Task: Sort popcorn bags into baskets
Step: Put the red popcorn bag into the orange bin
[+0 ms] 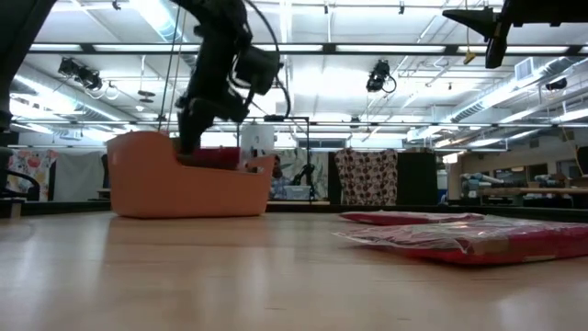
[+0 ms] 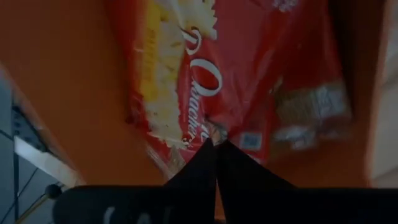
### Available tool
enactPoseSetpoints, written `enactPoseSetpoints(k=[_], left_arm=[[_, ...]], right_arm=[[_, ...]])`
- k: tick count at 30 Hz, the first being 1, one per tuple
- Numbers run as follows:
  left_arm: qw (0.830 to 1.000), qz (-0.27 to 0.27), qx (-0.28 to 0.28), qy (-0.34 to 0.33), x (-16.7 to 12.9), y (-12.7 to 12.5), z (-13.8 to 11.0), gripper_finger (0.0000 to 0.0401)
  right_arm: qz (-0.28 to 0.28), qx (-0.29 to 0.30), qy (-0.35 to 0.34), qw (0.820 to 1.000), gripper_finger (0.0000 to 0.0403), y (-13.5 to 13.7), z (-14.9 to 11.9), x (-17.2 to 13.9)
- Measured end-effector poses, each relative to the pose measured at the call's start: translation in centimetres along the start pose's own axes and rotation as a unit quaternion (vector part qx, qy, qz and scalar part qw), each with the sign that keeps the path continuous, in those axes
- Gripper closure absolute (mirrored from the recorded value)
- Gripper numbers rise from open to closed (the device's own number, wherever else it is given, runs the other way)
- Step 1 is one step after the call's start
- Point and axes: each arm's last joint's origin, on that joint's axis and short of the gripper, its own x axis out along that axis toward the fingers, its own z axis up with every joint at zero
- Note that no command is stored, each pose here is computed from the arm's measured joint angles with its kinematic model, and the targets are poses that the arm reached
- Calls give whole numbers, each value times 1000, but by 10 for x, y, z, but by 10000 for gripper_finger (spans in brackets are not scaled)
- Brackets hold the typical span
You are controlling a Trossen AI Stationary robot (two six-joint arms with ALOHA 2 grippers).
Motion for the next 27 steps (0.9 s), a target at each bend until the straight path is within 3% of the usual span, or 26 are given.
enactPoseSetpoints(k=[6,14,17,22,27], left_arm=[[1000,7,3,2,12,3,1,344],[998,24,-14,-64,-14,16,-1,267],[994,-41,-17,-100,-26,21,-4,256],[955,-200,44,-213,-55,5,-4,254],[914,-237,115,-310,-75,-35,1,258]], right_arm=[[-2,7,4,1000,273,0,-1,0],[-11,12,21,1000,273,-2,-4,0],[-10,13,21,1000,273,-2,-4,0],[-9,12,26,1000,273,-2,-6,1],[-16,12,47,999,273,-3,-12,5]])
